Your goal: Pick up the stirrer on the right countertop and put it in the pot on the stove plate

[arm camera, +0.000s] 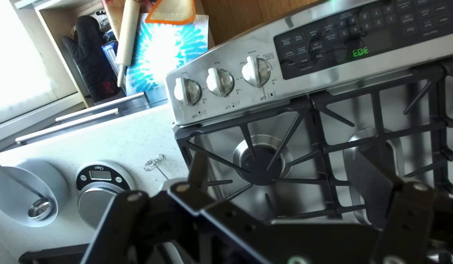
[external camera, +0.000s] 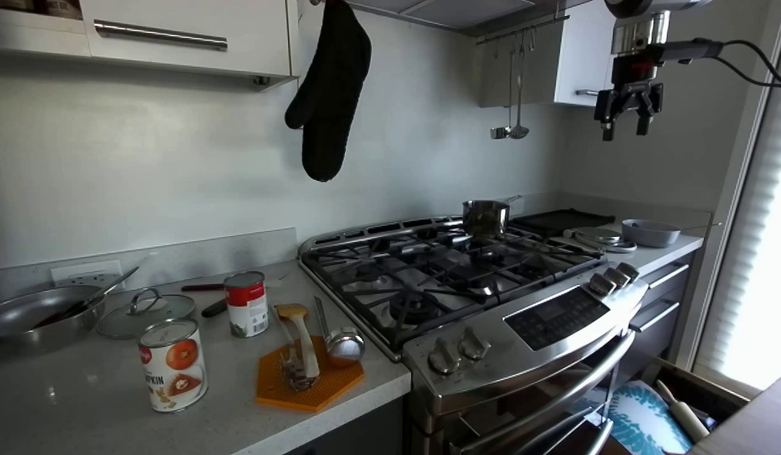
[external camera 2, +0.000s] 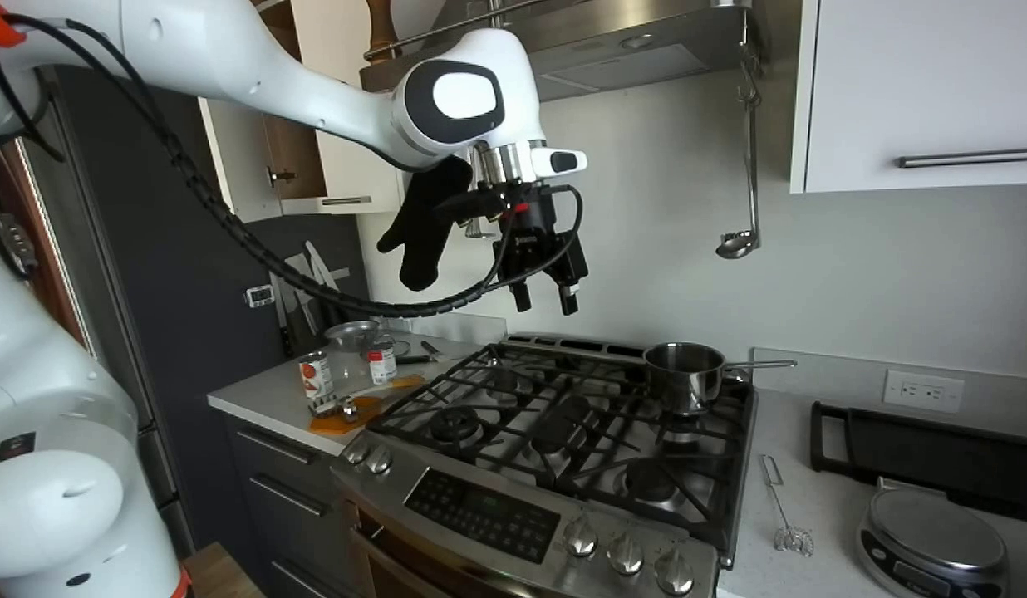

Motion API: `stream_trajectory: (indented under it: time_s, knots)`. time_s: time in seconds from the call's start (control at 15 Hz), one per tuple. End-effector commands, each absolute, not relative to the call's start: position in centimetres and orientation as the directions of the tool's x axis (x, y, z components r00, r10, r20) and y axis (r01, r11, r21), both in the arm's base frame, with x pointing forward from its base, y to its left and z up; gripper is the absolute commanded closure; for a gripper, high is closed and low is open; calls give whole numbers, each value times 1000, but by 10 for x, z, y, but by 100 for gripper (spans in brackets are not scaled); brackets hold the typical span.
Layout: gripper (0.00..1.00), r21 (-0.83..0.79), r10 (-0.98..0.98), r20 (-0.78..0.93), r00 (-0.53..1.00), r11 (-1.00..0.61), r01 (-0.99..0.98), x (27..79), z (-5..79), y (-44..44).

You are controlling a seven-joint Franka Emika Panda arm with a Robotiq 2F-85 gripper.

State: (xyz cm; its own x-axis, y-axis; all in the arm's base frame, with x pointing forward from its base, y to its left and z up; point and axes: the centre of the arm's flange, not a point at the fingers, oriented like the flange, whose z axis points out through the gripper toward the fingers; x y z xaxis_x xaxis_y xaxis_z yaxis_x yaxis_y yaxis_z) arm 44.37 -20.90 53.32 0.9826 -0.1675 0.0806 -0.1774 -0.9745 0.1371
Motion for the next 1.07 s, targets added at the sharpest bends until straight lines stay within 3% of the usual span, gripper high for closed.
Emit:
stream_trajectory:
  time_s: [0.0,0.53,1.0]
  knots:
    - [0,128,-145,89,985,-979,-156,468,518,-263]
    - [0,107,47,116,992,-994,34,505,487,-377]
    - [0,126,33,129,991,-992,17,496,485,-360]
